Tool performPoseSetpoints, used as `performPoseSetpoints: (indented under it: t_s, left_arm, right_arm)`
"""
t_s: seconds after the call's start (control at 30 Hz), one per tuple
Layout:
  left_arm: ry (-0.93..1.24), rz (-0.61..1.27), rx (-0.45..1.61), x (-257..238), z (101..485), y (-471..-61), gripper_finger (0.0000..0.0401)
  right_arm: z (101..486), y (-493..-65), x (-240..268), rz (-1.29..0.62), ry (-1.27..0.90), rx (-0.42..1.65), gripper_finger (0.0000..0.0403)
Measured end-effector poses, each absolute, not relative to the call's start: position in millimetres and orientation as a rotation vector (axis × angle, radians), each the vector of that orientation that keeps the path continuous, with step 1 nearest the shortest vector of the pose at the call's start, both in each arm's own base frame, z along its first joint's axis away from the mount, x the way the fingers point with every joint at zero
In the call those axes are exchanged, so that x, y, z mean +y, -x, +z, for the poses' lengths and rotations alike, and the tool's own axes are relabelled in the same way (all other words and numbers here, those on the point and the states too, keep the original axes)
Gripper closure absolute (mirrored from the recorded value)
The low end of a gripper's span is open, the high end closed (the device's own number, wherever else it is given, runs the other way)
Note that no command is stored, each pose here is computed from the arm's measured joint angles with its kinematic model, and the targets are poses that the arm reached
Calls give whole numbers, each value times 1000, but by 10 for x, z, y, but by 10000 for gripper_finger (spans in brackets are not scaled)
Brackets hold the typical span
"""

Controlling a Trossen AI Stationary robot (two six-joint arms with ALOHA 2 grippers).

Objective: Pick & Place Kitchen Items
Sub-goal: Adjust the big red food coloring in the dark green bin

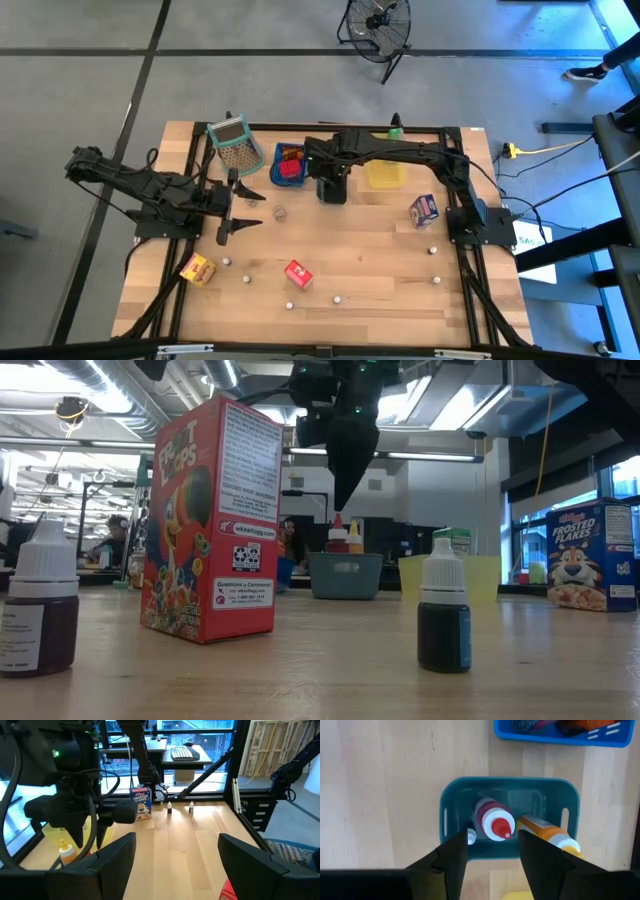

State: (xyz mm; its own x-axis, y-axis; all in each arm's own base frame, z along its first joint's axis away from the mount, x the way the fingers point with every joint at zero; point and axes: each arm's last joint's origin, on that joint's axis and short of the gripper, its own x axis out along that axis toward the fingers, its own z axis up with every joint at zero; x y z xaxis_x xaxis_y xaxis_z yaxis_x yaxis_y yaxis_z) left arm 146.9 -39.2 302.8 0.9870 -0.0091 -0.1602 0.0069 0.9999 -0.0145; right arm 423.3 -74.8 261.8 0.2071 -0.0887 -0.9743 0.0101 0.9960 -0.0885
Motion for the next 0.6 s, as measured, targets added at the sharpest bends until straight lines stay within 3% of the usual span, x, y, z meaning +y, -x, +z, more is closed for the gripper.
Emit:
performPoseSetpoints:
  t_s: [0.6]
  left_arm:
    - [10,-8,172,-392,3017,-1467,123]
  right_arm:
    - [2479,-4256,-832,-92,70,1411,226]
